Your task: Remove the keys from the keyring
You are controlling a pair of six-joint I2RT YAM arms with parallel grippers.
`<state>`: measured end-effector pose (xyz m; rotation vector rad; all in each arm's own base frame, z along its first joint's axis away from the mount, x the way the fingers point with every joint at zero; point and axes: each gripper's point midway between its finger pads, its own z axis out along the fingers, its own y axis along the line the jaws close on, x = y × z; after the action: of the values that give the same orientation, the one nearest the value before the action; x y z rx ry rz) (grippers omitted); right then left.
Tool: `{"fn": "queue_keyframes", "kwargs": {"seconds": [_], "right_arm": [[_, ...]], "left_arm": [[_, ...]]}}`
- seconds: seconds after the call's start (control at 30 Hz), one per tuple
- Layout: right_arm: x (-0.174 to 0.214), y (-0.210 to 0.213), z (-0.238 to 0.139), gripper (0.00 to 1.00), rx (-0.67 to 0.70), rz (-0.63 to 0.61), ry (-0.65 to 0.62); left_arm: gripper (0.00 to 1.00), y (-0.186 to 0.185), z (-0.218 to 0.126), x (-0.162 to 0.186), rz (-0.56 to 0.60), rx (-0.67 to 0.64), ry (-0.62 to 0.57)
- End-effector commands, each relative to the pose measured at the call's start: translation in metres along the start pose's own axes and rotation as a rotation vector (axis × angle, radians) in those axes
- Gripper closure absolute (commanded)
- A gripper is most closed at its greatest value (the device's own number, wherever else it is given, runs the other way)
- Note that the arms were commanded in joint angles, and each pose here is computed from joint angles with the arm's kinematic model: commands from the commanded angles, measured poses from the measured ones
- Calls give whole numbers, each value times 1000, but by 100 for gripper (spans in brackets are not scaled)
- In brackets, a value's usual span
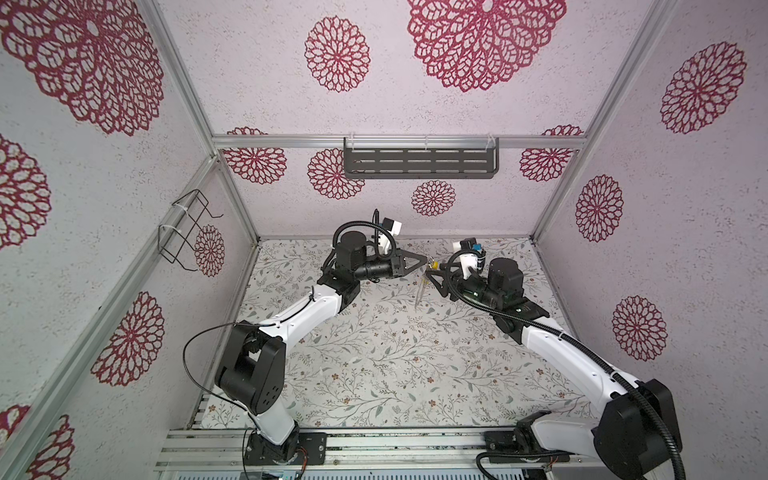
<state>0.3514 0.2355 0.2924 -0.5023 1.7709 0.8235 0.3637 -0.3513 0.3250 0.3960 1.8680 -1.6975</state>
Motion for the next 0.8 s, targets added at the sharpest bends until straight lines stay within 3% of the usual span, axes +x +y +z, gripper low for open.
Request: {"fn": "queue_keyframes", "kwargs": {"seconds": [0.0, 0.4, 0.6, 0.77], "right_arm": [[-34, 10, -1, 41, -6, -69, -90], [-37, 15, 2, 52, 0, -98, -82], [-36, 15, -4, 77, 19, -109, -79], [-33, 15, -14, 88, 39, -111, -75]], "left_arm": [[100, -19, 5, -7, 46, 62, 0], [100, -4, 10, -2, -17, -7, 17], [100, -4, 9, -2, -13, -7, 18], [100, -3, 7, -5, 3, -8, 12]]}}
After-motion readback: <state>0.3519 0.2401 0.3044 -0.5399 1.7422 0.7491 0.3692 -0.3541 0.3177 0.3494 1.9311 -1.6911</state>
